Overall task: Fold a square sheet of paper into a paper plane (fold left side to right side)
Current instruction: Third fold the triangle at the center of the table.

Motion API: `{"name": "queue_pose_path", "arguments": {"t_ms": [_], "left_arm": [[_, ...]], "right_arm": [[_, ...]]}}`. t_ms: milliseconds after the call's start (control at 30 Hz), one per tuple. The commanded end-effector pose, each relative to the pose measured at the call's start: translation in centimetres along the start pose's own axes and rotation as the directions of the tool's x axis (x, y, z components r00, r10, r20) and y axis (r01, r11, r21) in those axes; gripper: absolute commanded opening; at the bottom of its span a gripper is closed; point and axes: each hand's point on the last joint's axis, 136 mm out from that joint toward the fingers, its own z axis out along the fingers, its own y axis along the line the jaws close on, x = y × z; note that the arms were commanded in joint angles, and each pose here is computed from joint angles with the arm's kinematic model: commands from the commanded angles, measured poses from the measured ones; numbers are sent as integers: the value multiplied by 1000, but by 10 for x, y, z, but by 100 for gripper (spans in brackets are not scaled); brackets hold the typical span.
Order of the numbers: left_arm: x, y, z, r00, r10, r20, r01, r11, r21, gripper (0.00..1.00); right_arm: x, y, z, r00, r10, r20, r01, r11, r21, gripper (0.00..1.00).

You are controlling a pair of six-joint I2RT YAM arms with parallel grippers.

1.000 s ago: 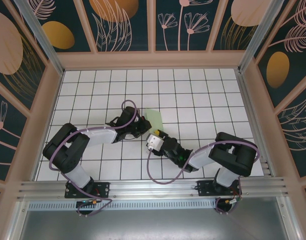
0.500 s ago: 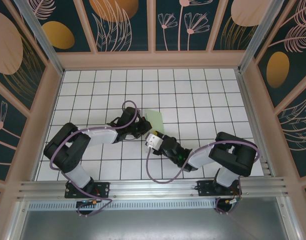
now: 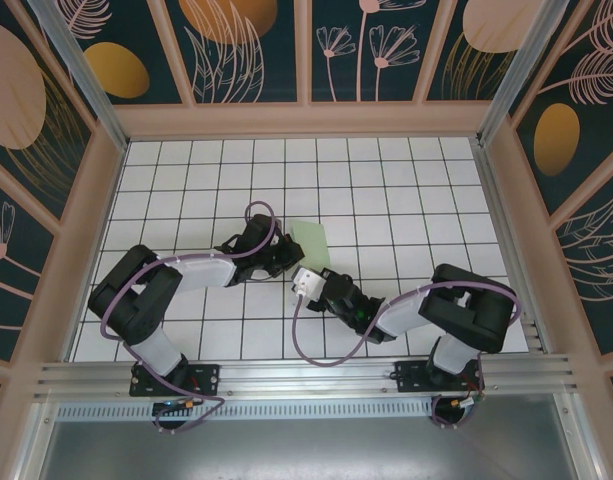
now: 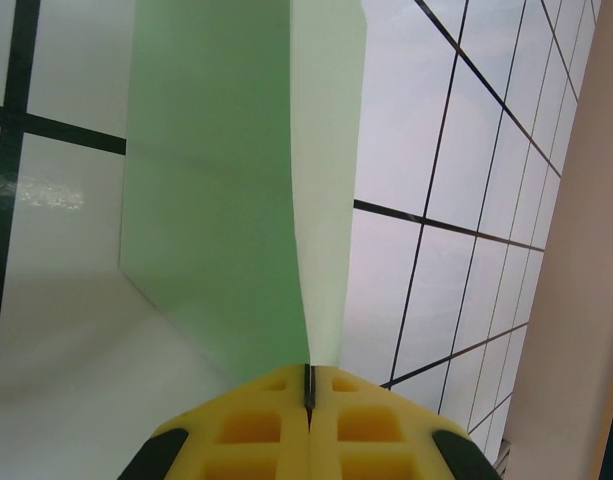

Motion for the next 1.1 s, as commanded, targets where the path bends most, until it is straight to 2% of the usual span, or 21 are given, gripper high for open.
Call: {"name": "queue_pose_path", "arguments": {"t_ms": [0,67,200,400,600,733,867,1067], "left_arm": [[2,0,3,1000,9,-15,-9,1000,-7,0],[3,1,3,1000,13,-15,-14,1000,-12,3],[3,7,1,1000,23,-13,-24,999,-37,17],[2,16,-7,999,53,7,-53,995,-88,44],[-5,20,-23,994,100,43,-93,985,-142,60],[-18,15,-38,987,139,77,-125,978,-168,61],[-34,-7,-46,971,218,101,-200,966,-162,54],[-56,-58,-17,923,383,24,-377,917,-131,40]], "right_arm": [[-15,-7,0,999,39,30,-39,999,11,0],[-15,-8,-1,998,53,30,-53,999,9,0],[-15,-12,-2,997,74,26,-74,997,10,0],[-11,-12,-3,996,91,14,-91,996,5,0],[-9,-11,-3,995,101,4,-101,995,-5,0],[-9,-10,-2,994,109,2,-109,994,-8,0],[-7,-9,-1,994,110,-3,-110,994,-9,0],[-5,-8,0,993,118,-13,-118,993,-11,0]]}}
